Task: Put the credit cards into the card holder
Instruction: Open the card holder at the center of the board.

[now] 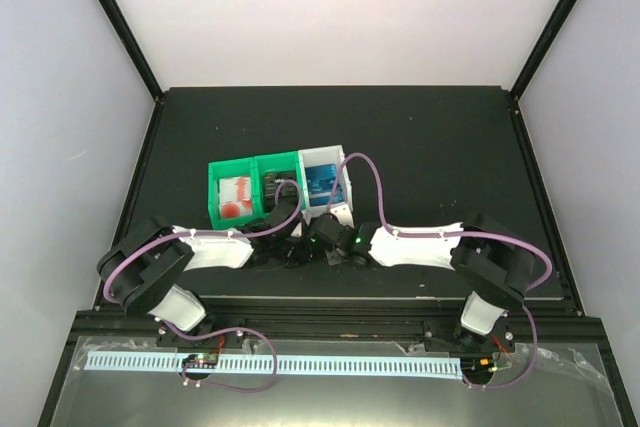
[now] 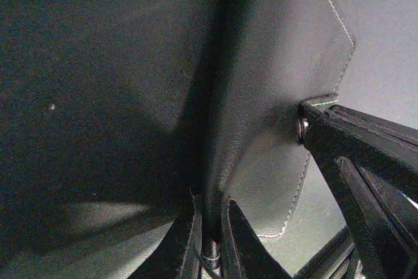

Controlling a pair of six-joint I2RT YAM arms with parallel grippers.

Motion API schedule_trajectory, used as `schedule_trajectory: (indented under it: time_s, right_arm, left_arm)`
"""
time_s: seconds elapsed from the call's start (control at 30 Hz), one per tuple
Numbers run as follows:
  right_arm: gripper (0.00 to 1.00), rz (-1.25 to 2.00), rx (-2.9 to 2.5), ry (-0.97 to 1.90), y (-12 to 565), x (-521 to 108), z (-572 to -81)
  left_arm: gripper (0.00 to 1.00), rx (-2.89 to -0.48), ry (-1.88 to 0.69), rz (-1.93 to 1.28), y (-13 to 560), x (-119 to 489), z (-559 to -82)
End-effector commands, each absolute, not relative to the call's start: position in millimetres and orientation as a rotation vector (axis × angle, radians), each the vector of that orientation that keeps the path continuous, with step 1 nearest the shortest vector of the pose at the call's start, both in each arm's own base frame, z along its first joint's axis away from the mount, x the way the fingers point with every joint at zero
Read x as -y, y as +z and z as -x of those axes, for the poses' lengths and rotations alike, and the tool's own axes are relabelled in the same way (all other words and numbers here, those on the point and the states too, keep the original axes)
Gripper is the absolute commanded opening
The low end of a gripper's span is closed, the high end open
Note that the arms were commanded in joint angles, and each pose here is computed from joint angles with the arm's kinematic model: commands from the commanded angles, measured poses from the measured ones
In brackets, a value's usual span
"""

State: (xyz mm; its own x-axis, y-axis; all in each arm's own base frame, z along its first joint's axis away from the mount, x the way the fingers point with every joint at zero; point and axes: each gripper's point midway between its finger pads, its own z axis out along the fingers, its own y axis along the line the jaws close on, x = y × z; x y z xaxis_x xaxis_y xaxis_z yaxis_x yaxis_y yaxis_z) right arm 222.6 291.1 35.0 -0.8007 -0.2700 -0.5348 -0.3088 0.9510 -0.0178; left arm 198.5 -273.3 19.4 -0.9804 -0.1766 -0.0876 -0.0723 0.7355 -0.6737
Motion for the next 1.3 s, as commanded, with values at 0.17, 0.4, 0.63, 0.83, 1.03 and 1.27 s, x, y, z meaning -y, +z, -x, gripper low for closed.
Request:
schedule_trajectory:
  time_s: [0.17,0.4,0.63,0.83,1.03,1.27]
  right_arm:
    - [0.01,0.266,-2.535,-0.034,44,-258,-226]
    - [0.01,0.073,-2.577,-0.195,35,-212,-226]
    - [0.01,0.018,-2.573,-0.269,36,-197,-224]
    - [0.01,-0.007,-2.558,-0.368,38,-182,-223]
    - [0.01,-0.019,-2.544,-0.42,40,-175,-223]
    - [0.01,-0.036,-2.544,-0.448,38,-168,-222]
  left_arm:
    - [0.02,-2.852,-0.98,0.27,4,257,-191]
    - [0.02,-2.855,-0.967,0.28,1,254,-190]
    - [0.02,-2.857,-0.964,0.281,0,254,-191]
    - [0.02,-2.865,-0.957,0.283,-2,253,-189]
    - [0.01,-2.868,-0.941,0.298,-4,251,-189]
    - [0.02,-2.871,-0.951,0.294,-5,252,-188]
